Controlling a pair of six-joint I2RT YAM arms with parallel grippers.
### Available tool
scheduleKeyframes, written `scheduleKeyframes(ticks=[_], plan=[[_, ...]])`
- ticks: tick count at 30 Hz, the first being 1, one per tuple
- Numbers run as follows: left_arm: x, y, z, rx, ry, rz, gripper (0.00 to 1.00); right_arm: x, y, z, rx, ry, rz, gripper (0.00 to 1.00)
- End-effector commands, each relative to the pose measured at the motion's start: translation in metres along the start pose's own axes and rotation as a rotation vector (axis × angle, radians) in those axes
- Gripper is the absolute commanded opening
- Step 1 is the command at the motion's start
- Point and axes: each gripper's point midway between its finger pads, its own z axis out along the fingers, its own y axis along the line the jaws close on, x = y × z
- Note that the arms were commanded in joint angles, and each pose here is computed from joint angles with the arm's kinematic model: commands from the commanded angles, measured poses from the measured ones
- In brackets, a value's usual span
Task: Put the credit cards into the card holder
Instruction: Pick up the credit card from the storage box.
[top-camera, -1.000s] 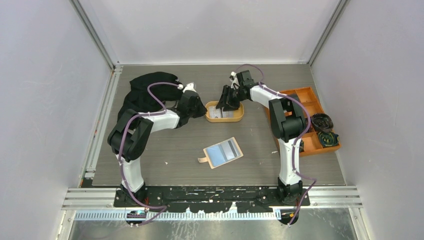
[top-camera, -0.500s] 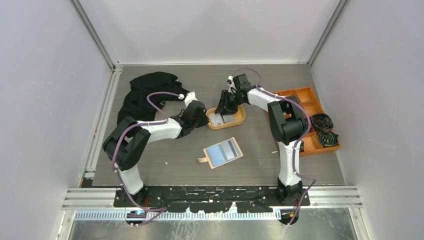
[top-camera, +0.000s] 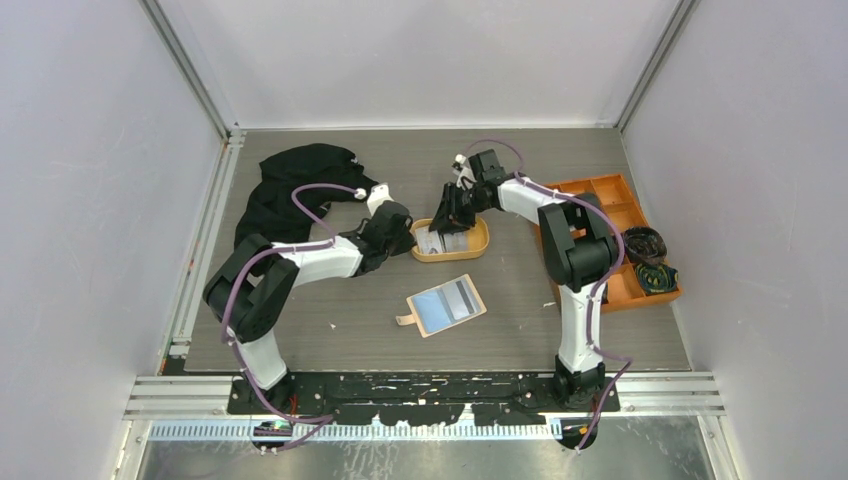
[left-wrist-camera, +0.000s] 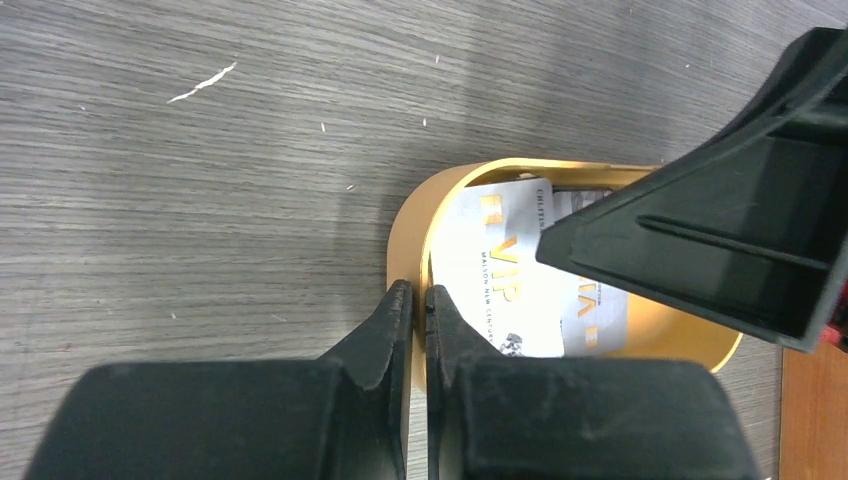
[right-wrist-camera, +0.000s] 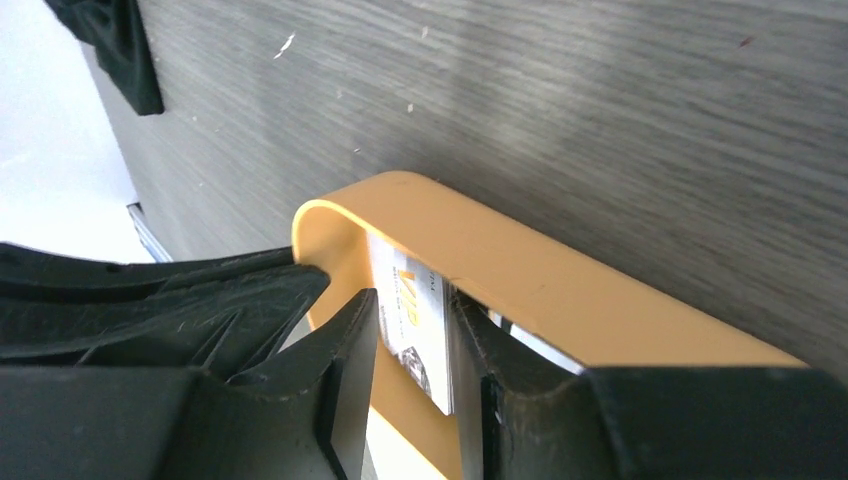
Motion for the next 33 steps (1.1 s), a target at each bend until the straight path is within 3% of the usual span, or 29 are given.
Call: scheduleKeyframes(ticks=[1,14,23,33], plan=[[-0.001,-0.016,-0.009,0.048,0.005,-0.017,0.00,0.004,0.067,-0.027,-0.187,0.001,-0.069,0.37],[-0.005,-0.016,-0.011,0.043,-0.005,-0.017,0.00,0.007,0.032,-0.021,-0.028,0.011,-0.069,0.36],[-0.004,-0.017,-0.010,0.046,0.001,-0.017,0.00,0.019,0.051,-0.012,-0.195,0.068,0.002,0.35],[-0.003,-0.019,-0.009,0.054,0.007,-0.020,0.00,0.021,0.024,-0.001,-0.080,0.063,0.022,0.27]])
